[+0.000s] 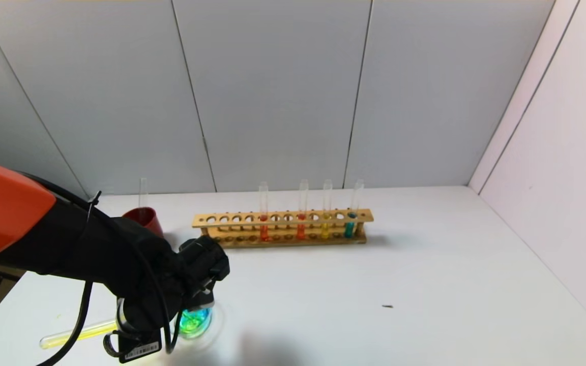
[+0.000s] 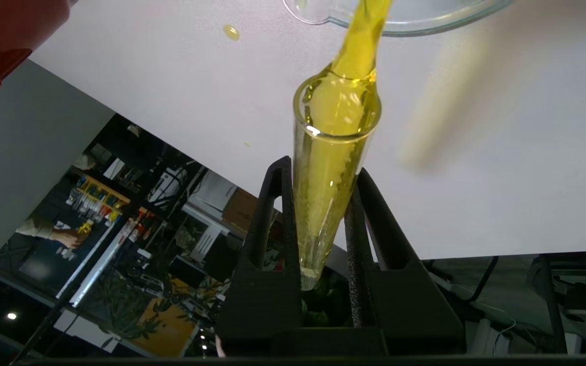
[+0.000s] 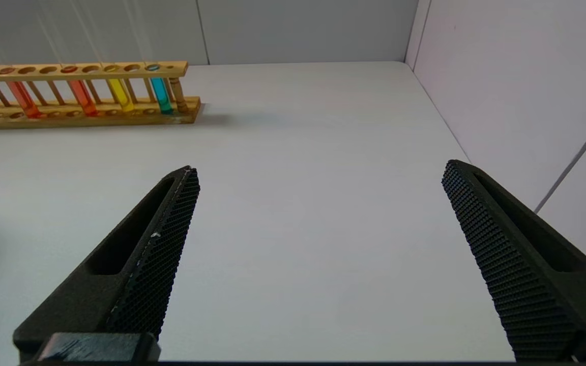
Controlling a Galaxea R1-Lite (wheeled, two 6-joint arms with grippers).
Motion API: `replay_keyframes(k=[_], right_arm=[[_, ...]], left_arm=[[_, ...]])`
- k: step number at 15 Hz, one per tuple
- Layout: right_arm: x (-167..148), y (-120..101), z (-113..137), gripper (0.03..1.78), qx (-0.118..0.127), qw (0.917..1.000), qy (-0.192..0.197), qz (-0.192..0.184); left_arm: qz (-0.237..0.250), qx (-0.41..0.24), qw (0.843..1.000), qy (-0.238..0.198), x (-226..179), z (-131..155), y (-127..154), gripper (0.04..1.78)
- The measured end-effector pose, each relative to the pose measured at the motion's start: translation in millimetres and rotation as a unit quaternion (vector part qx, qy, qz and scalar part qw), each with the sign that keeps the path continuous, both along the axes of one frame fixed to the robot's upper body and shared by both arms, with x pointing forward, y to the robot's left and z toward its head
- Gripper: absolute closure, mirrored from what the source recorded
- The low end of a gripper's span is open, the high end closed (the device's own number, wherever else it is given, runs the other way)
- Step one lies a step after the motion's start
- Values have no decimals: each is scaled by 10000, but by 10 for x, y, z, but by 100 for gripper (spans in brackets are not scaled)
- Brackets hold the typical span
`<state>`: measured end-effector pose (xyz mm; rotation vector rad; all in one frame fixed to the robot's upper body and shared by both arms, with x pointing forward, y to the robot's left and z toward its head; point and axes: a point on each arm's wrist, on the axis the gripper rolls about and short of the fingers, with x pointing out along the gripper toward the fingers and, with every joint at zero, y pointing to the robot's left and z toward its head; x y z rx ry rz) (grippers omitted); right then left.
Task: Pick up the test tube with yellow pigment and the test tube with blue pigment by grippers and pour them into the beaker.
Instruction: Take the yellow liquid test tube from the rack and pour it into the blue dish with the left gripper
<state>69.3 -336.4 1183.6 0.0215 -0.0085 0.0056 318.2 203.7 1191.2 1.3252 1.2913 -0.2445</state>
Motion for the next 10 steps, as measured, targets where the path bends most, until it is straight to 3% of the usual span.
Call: replay_keyframes(k=[10], right_arm=[[0, 0, 0, 7, 0, 10000, 0, -2]], left_arm=[[-122, 292, 9994, 160, 69, 40, -111, 152]])
